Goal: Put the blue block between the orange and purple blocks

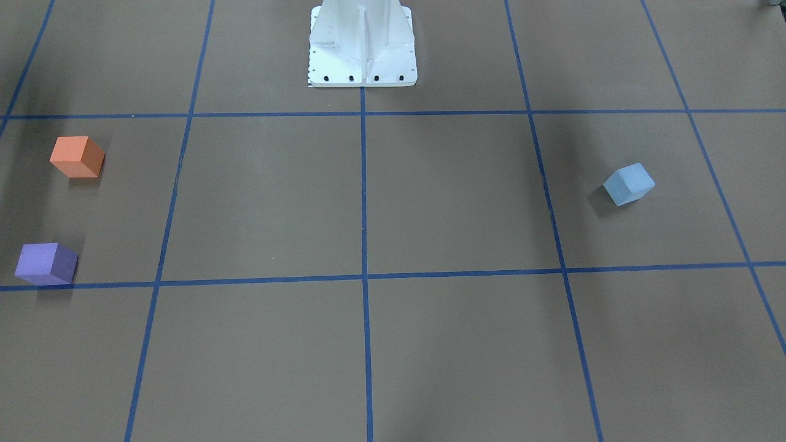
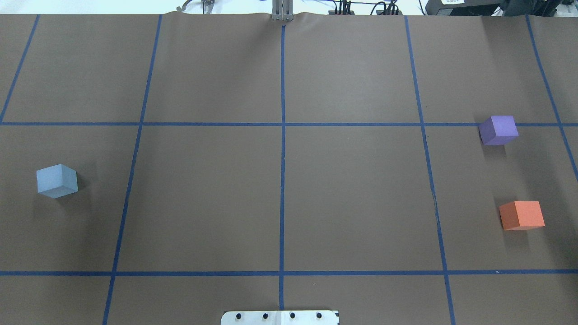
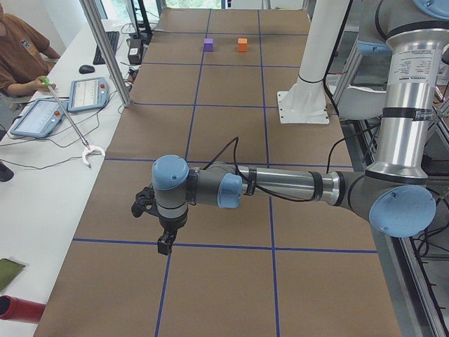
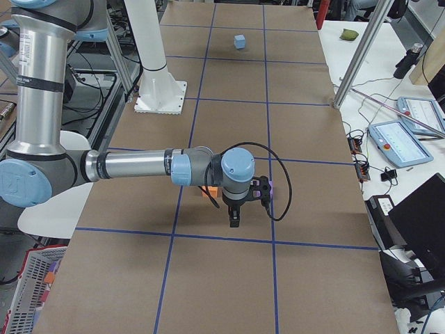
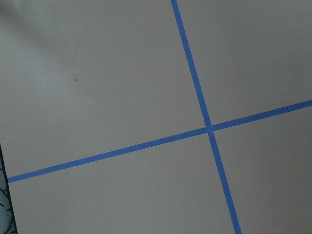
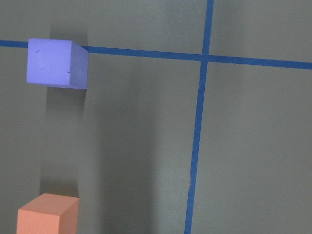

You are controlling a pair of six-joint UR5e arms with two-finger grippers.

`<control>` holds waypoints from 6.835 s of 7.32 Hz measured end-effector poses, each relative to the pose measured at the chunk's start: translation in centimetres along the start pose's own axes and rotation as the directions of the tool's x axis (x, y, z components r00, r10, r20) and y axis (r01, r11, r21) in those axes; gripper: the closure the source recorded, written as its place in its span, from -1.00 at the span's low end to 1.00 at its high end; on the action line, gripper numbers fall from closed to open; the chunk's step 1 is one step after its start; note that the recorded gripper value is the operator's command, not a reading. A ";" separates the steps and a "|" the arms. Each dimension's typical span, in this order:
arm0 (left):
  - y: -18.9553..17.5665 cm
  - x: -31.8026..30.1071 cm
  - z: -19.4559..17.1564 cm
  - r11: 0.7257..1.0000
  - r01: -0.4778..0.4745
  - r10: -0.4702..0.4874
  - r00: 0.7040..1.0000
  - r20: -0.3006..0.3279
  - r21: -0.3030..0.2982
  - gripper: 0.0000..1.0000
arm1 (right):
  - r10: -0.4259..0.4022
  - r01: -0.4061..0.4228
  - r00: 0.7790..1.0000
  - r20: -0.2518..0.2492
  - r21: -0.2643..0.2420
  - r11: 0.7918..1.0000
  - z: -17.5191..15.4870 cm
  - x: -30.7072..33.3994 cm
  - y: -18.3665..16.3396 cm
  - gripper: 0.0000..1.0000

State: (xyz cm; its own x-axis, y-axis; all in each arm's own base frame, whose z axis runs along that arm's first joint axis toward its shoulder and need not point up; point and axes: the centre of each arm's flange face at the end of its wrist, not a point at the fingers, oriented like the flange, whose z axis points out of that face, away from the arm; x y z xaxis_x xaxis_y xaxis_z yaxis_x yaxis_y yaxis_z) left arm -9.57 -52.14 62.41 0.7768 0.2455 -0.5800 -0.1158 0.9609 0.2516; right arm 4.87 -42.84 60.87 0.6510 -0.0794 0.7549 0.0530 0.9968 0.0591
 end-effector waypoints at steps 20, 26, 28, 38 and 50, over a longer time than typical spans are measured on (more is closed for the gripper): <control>4.5 32.7 14.3 0.833 0.551 -0.553 0.826 -0.105 -0.049 -1.00 | -0.013 0.014 1.000 -0.017 0.058 0.998 -2.5 -2.6 -2.4 -1.00; 5.4 33.6 16.8 0.847 0.529 -0.531 0.845 -0.062 -0.051 0.76 | -0.011 0.012 1.000 -0.016 0.056 0.998 -2.5 -2.5 -2.3 -1.00; 5.2 34.0 16.3 0.850 0.524 -0.526 0.847 -0.073 -0.046 1.00 | -0.010 0.011 1.000 -0.015 0.055 0.998 -2.4 -2.5 -2.3 -1.00; -9.5 73.4 0.5 0.945 0.324 -0.326 0.927 -0.184 -0.044 1.00 | -0.001 0.002 1.000 -0.004 0.048 0.999 -2.2 -2.4 -1.1 -1.00; -15.0 86.1 7.6 0.961 0.272 -0.275 0.953 -0.130 -0.043 -1.00 | 0.041 -0.047 0.998 0.047 0.138 0.989 -11.0 -12.4 -4.2 -1.00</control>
State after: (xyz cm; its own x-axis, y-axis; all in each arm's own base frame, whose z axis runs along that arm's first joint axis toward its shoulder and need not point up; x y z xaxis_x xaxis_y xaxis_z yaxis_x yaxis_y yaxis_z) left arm 63.74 -46.37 14.56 0.6913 -0.0137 -0.7224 0.0732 0.9960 0.0511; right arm 4.85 -46.10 44.06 0.6164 -0.0380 0.7865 -0.0829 0.9901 0.1128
